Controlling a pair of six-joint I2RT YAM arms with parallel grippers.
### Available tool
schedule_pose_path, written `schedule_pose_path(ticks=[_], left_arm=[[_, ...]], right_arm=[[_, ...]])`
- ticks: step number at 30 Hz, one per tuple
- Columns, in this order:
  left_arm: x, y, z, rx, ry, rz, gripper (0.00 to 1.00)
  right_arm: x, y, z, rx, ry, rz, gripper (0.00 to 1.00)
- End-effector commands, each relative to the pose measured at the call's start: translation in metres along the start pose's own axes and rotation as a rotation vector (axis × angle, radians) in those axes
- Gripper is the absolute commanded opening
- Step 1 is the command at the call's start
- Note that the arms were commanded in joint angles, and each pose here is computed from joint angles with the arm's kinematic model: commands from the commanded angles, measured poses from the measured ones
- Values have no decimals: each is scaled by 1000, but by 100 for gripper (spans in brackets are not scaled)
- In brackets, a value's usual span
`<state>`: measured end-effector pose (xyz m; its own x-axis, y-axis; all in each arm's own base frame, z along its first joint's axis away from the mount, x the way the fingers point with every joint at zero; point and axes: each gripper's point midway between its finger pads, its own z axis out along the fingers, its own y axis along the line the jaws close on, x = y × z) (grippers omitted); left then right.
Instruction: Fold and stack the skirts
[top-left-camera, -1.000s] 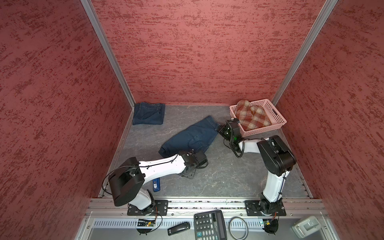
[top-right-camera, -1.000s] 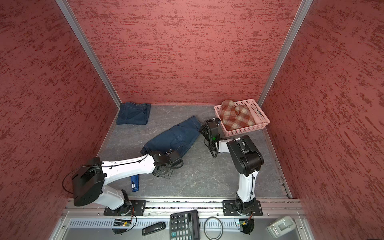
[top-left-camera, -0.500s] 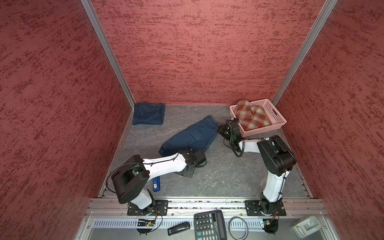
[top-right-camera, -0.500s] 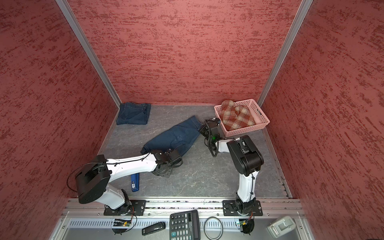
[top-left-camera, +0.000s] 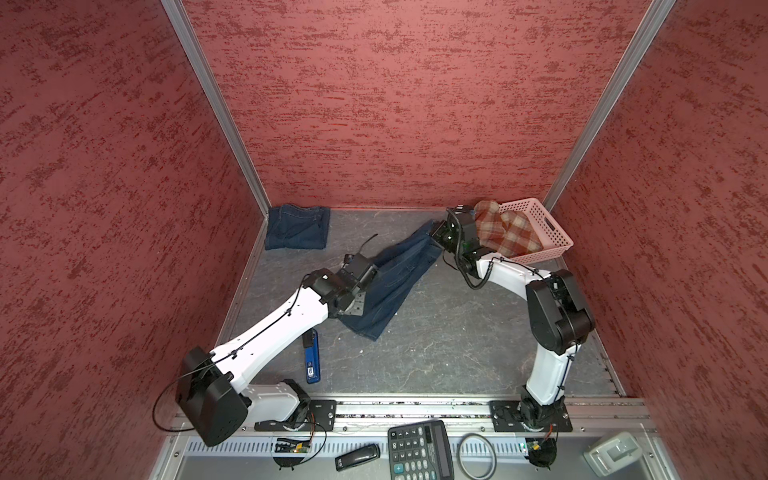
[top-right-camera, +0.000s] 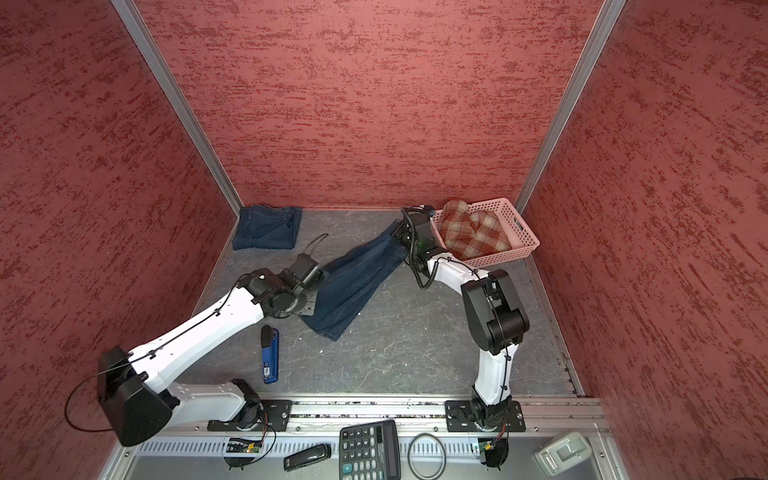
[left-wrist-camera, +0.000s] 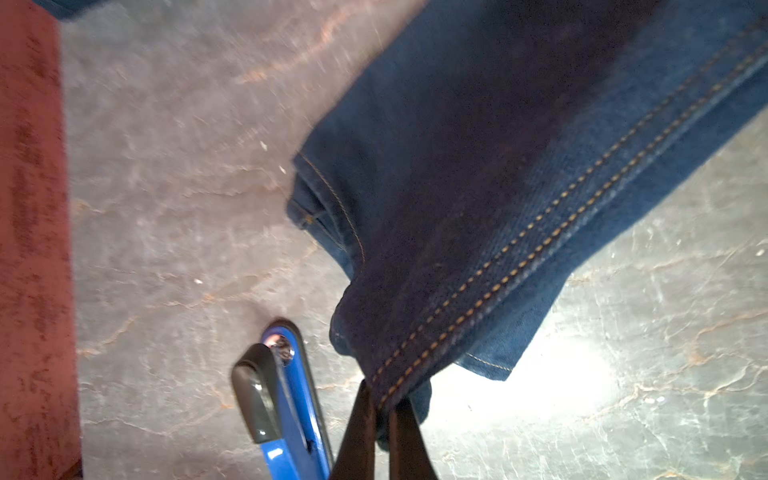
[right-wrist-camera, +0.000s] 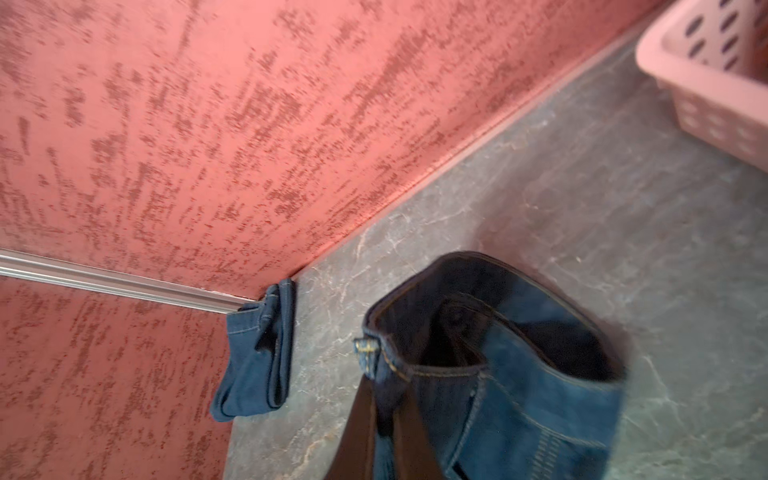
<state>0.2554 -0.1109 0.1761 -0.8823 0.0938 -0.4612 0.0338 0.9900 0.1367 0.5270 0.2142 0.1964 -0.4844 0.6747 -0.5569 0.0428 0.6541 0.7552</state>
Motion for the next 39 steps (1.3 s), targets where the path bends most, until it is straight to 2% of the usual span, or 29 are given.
schedule_pose_path(ticks=[1,4,9,15,19,23,30,39], left_arm=[[-4,23,-4,-45,9,44,0],[-17,39,-2,-74,-7,13,0],[-62,74,8,-102,-68,-85,0],[-114,100,28,-197,-99,-81,0],[-128,114,46,-242,-67,-87,0],[-135,128,42,-272,-72,-103,0],[-137,122,-12,-185,-186,-157,0],[-113,94,-81,-150,-302,-115,0]], right_arm=[[-22,21,-3,-2,-38,-21,0],[-22,31,12,-18,-11,-22,0],[-29,47,39,-38,0,-29,0],[-36,59,80,-60,32,-48,0],[-35,59,103,-80,64,-39,0],[-39,71,107,-125,71,-52,0],[-64,104,69,-182,22,-102,0],[-93,125,-47,-223,-111,-141,0]])
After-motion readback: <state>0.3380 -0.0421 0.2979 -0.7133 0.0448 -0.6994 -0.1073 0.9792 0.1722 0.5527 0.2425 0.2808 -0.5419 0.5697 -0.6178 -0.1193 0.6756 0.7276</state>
